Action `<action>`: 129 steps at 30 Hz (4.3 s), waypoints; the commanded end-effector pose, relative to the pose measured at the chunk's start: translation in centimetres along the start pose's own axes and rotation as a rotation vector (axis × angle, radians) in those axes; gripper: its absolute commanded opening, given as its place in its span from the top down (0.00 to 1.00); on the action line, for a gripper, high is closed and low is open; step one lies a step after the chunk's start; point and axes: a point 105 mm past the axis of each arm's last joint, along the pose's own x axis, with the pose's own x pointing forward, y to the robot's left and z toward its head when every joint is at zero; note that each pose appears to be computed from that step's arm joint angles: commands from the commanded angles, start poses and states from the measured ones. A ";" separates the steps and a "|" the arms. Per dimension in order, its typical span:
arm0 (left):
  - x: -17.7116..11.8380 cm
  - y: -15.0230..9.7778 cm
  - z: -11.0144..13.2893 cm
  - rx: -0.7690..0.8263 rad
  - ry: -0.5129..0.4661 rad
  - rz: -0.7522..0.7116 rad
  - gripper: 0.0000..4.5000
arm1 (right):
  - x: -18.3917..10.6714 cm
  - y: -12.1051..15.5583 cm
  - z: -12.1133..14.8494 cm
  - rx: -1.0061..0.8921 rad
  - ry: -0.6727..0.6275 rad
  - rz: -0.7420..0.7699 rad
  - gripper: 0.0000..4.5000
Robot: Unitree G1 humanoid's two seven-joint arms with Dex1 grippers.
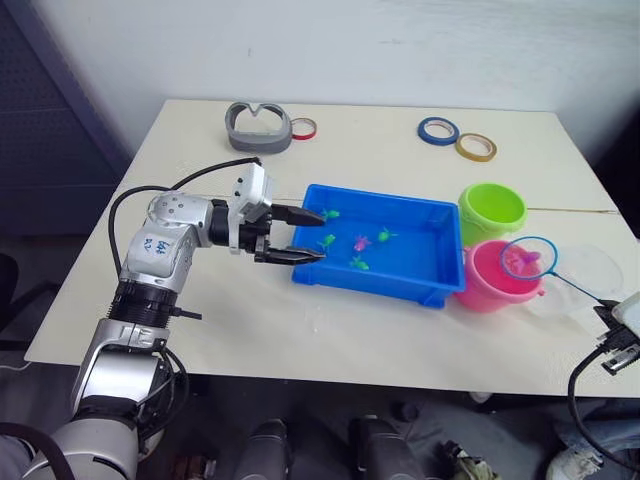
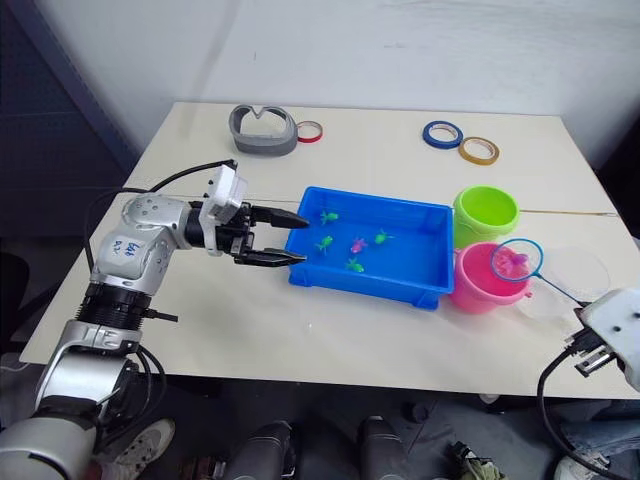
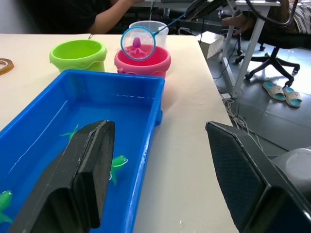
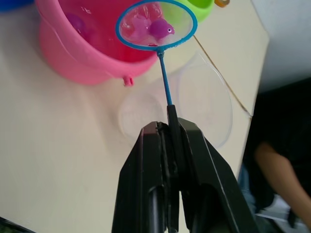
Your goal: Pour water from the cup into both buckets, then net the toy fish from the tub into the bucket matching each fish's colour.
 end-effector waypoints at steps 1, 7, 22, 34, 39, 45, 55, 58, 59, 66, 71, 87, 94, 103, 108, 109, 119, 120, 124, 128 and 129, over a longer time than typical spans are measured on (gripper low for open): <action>-0.7 0.0 0.8 0.031 -0.014 0.030 0.27 | 0.3 -0.8 0.5 -0.173 -0.027 -0.094 1.00; -0.8 0.0 0.7 0.030 -0.007 0.038 0.27 | 0.8 -1.9 1.1 -0.467 -0.063 -0.198 1.00; -0.9 0.0 0.7 0.034 -0.004 0.037 0.27 | -0.4 -1.6 1.5 -0.890 -0.148 -0.282 1.00; -2.2 0.9 0.6 0.024 0.006 0.098 0.27 | -1.0 -2.8 5.1 -0.786 -0.277 -0.333 1.00; -4.2 1.8 0.4 0.017 0.036 0.184 0.27 | 0.0 -2.9 8.9 -0.651 -0.373 -0.301 1.00; -6.3 1.9 -0.2 -0.010 0.096 0.266 0.27 | 2.8 -1.8 13.5 -0.397 -0.471 -0.131 1.00; -8.5 0.1 -0.5 -0.028 0.127 0.363 0.27 | 5.6 3.6 15.0 0.021 -0.353 0.443 1.00; -9.3 -0.7 -0.8 -0.048 0.148 0.388 0.27 | 5.8 3.9 14.4 0.025 -0.300 0.511 1.00; -9.6 -0.9 -1.0 -0.055 0.165 0.395 0.27 | 5.9 3.8 14.2 0.023 -0.282 0.521 1.00; -10.4 -2.0 -2.2 -0.089 0.212 0.423 0.27 | 7.8 4.5 13.3 -0.004 -0.214 0.538 1.00; -10.6 -2.3 -1.9 -0.086 0.208 0.438 0.27 | 9.3 5.2 13.2 -0.025 -0.197 0.540 1.00; -11.1 -3.2 -0.9 -0.087 0.202 0.478 0.27 | 12.3 7.5 15.9 0.082 -0.269 0.569 1.00; -11.2 -3.4 -0.9 -0.090 0.202 0.486 0.27 | 12.4 7.5 17.0 0.153 -0.297 0.578 1.00; -11.1 -3.3 -0.8 -0.088 0.188 0.482 0.27 | 11.1 6.2 18.2 0.304 -0.339 0.608 1.00; -11.3 -3.0 -0.6 -0.083 0.178 0.488 0.27 | 10.1 5.5 18.4 0.361 -0.364 0.622 1.00; -11.3 -2.9 -0.6 -0.082 0.174 0.488 0.27 | 9.8 5.4 18.4 0.369 -0.368 0.625 1.00; -11.1 -2.2 -0.2 -0.071 0.158 0.472 0.27 | 9.0 4.7 18.7 0.402 -0.395 0.614 1.00; -11.0 -2.1 -0.3 -0.070 0.157 0.466 0.27 | 8.9 4.6 18.7 0.410 -0.399 0.612 1.00; -10.2 -1.9 -0.7 -0.059 0.161 0.433 0.27 | 8.7 4.1 18.3 0.452 -0.422 0.598 1.00; -8.9 -1.3 -1.0 -0.073 0.163 0.379 0.21 | 7.3 2.8 17.2 0.493 -0.456 0.566 1.00; -8.7 -1.2 -1.1 -0.080 0.160 0.372 0.16 | 7.0 2.5 17.0 0.494 -0.459 0.555 1.00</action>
